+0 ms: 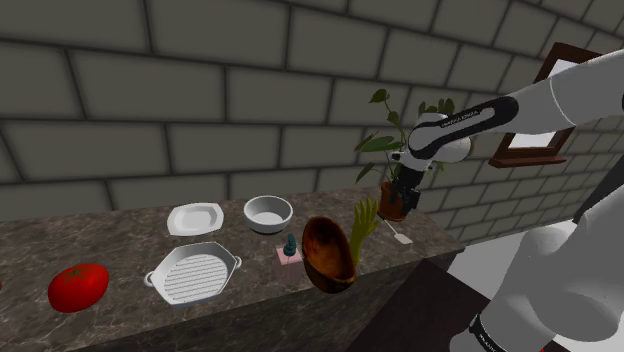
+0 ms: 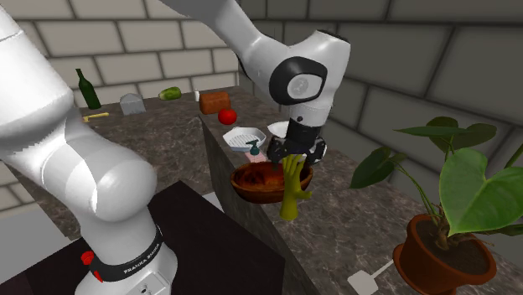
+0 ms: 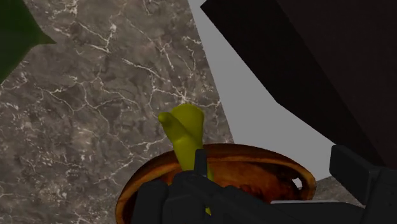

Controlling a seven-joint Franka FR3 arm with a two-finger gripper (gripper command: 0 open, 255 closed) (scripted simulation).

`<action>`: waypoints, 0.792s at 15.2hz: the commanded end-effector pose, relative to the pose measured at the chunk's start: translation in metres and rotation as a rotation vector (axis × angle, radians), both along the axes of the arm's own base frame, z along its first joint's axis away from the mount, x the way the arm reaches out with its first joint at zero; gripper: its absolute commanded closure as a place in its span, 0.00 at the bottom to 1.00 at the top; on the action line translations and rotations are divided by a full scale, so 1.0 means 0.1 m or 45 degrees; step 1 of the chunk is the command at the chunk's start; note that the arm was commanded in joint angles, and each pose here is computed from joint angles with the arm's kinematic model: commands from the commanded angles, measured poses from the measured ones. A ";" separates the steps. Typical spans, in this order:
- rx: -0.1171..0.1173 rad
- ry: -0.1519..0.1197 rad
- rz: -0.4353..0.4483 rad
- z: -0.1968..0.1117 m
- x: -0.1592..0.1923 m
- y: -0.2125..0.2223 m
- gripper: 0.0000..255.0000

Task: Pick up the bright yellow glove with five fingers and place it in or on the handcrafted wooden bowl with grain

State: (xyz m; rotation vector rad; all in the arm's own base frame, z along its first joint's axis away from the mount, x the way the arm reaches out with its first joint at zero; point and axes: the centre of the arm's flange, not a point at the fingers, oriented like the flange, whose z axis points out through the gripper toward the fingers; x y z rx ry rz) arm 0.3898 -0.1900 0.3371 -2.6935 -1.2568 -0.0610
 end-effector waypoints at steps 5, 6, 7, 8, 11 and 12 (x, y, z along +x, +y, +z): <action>0.089 -0.043 0.220 -0.66 0.45 -0.28 0.00; 0.104 -0.050 0.256 -0.77 0.53 -0.31 0.00; 0.119 -0.056 0.292 -0.88 0.61 -0.34 0.00; 0.134 -0.063 0.327 -0.99 0.69 -0.36 0.00; 0.157 -0.072 0.380 -1.20 0.81 -0.38 0.00; 0.157 -0.072 0.380 -1.25 0.81 -0.36 0.00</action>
